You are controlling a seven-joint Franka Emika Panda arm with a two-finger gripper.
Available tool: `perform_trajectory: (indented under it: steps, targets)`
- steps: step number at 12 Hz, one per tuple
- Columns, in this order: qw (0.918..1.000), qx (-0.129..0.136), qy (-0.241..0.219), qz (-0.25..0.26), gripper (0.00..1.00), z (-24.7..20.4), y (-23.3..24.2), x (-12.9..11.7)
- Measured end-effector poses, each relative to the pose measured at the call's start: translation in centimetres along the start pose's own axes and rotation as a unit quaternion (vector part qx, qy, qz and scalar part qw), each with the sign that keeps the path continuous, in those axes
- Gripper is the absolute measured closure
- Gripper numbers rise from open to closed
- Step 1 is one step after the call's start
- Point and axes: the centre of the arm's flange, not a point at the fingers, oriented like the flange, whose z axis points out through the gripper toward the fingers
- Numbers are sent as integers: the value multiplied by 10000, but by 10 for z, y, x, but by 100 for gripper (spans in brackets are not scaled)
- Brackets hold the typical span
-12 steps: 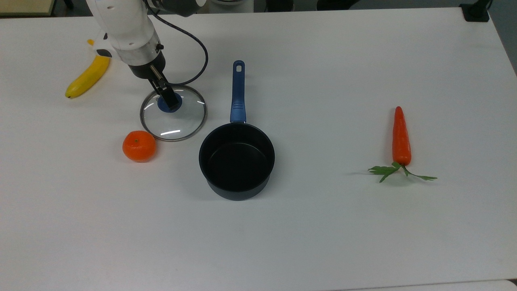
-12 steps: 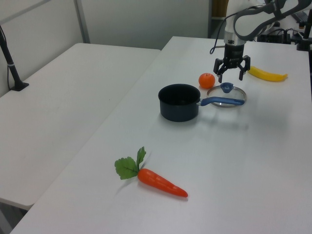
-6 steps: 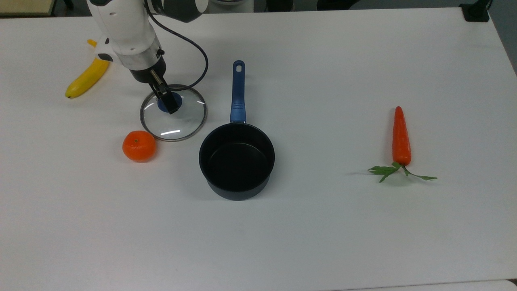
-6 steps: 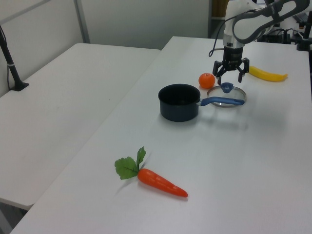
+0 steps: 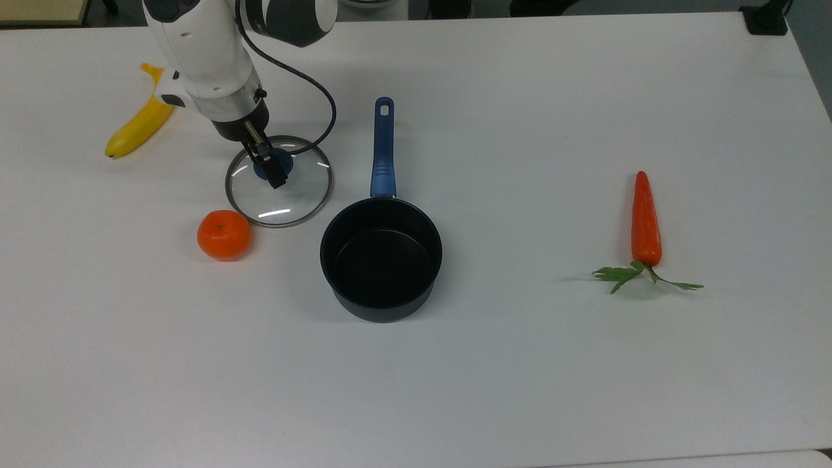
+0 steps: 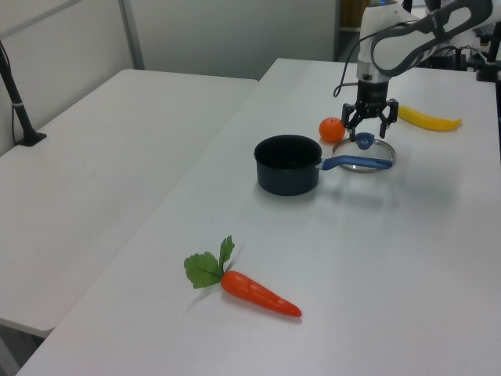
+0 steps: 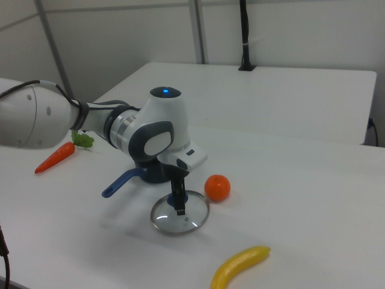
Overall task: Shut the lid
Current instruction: 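Close the gripper on the blue knob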
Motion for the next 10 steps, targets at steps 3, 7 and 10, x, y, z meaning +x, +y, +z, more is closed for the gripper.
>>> perform_trajectory:
  steps: [3, 7, 10]
  targets:
    - [10000, -15, -15, 6, 19, 2, 1, -1]
    - [10000, -11, -12, 25, 39, 2, 1, 0]
    - [10000, -9, -10, 36, 39, 1, 2, 0]
